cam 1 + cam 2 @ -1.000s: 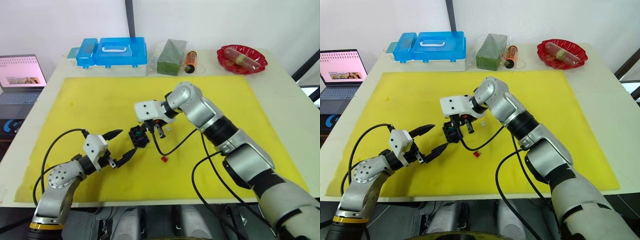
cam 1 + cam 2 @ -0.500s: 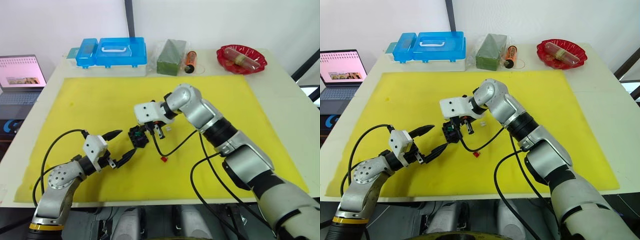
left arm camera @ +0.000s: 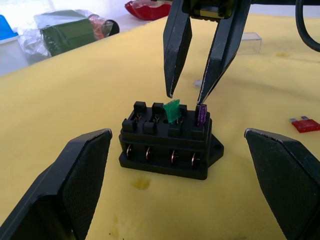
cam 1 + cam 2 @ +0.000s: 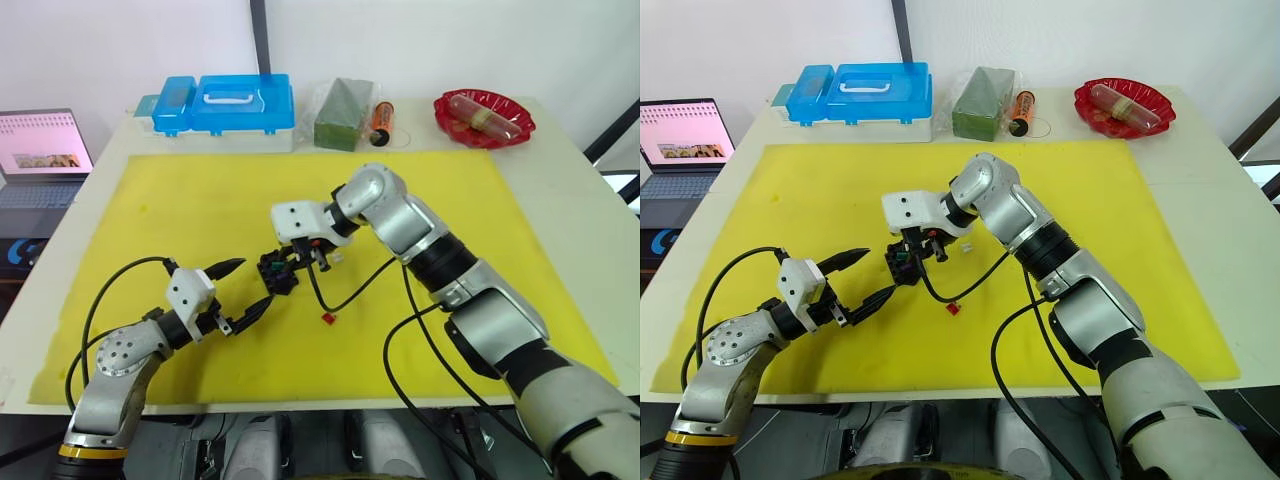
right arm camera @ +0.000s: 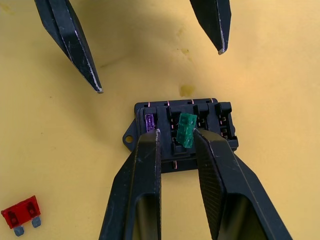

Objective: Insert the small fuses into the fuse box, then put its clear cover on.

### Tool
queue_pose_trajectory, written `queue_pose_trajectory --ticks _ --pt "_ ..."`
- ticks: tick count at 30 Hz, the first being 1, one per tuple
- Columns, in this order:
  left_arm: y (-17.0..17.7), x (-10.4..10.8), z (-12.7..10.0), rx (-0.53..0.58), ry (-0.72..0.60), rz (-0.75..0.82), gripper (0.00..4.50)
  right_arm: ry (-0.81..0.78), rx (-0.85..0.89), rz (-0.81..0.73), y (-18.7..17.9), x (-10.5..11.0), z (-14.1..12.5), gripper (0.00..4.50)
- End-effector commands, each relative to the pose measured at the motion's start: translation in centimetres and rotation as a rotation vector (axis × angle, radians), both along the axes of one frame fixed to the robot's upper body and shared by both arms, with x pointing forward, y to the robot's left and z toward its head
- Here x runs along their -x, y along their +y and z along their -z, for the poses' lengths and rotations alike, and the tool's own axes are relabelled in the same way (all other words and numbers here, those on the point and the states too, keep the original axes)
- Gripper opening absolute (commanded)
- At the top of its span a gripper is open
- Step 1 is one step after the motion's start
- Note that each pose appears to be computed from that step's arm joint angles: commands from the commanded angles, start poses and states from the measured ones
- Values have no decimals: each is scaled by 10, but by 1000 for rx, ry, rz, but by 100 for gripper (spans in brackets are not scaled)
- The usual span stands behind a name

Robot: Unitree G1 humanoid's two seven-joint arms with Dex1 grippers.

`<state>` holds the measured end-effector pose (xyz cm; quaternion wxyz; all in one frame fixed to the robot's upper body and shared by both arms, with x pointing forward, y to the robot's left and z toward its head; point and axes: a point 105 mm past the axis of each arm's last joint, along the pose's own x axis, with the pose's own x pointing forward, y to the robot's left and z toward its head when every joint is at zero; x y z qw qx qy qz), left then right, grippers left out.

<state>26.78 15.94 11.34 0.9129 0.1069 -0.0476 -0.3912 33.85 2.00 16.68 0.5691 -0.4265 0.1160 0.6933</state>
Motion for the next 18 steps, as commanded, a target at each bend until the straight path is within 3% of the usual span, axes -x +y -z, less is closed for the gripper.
queue_pose_trajectory --ticks 1,18 --pt "2 -1 -11 -9 -49 -4 450 -37 -43 -20 8 1 -16 113" --pt "2 4 -9 -17 -43 1 450 46 -58 49 11 -6 -9 113"
